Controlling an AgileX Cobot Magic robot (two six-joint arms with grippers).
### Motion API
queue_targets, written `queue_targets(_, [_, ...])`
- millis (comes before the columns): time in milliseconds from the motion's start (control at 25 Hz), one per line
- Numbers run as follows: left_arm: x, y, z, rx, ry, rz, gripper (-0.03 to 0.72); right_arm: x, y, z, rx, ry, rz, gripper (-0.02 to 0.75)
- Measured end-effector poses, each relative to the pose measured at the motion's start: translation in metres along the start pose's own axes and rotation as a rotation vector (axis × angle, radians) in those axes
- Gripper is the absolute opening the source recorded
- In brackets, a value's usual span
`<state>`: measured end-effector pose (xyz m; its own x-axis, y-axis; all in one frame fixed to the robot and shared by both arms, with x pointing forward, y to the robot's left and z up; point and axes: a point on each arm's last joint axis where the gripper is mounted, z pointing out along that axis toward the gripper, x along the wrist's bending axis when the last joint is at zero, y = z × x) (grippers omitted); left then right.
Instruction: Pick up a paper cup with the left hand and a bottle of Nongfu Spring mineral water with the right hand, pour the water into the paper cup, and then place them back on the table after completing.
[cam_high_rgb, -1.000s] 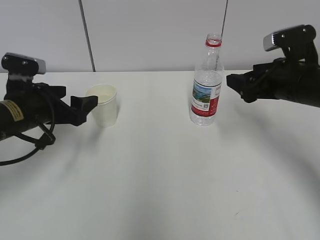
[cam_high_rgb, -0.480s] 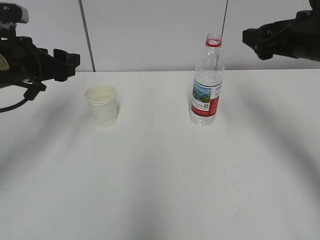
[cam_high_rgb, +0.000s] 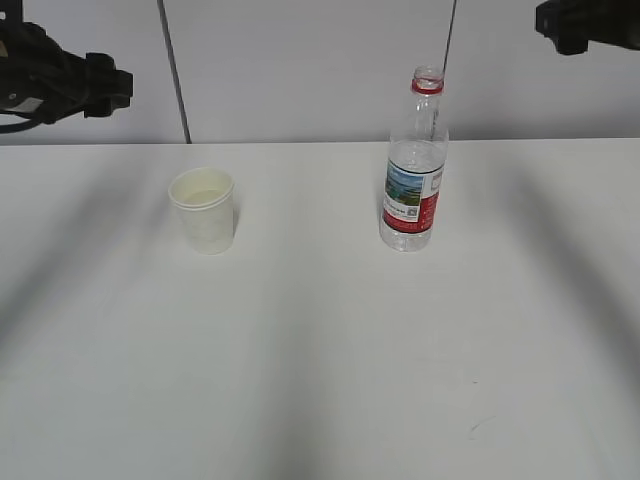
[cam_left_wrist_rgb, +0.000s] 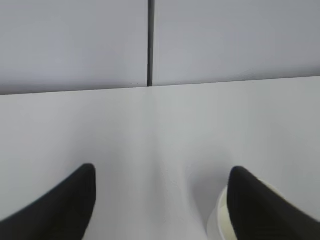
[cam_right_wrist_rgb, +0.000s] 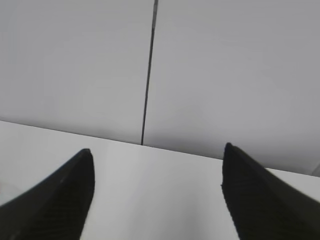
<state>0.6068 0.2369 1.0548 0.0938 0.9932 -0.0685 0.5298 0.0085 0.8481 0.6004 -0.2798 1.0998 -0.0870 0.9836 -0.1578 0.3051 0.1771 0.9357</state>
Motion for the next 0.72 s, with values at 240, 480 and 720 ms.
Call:
queue_targets(240, [0.000, 0.021, -0.009, 0.075, 0.035, -0.064, 0.489, -0.011, 0.001, 0.000, 0.120, -0.102, 0.052, 0.587])
queue_targets(480, [0.002, 0.035, -0.020, 0.171, 0.078, -0.082, 0.489, -0.016, -0.010, -0.003, 0.250, -0.170, 0.095, 0.587])
queue_targets(720, [0.004, 0.024, -0.027, 0.357, 0.115, -0.085, 0.489, -0.025, -0.017, -0.025, 0.414, -0.272, 0.152, 0.587])
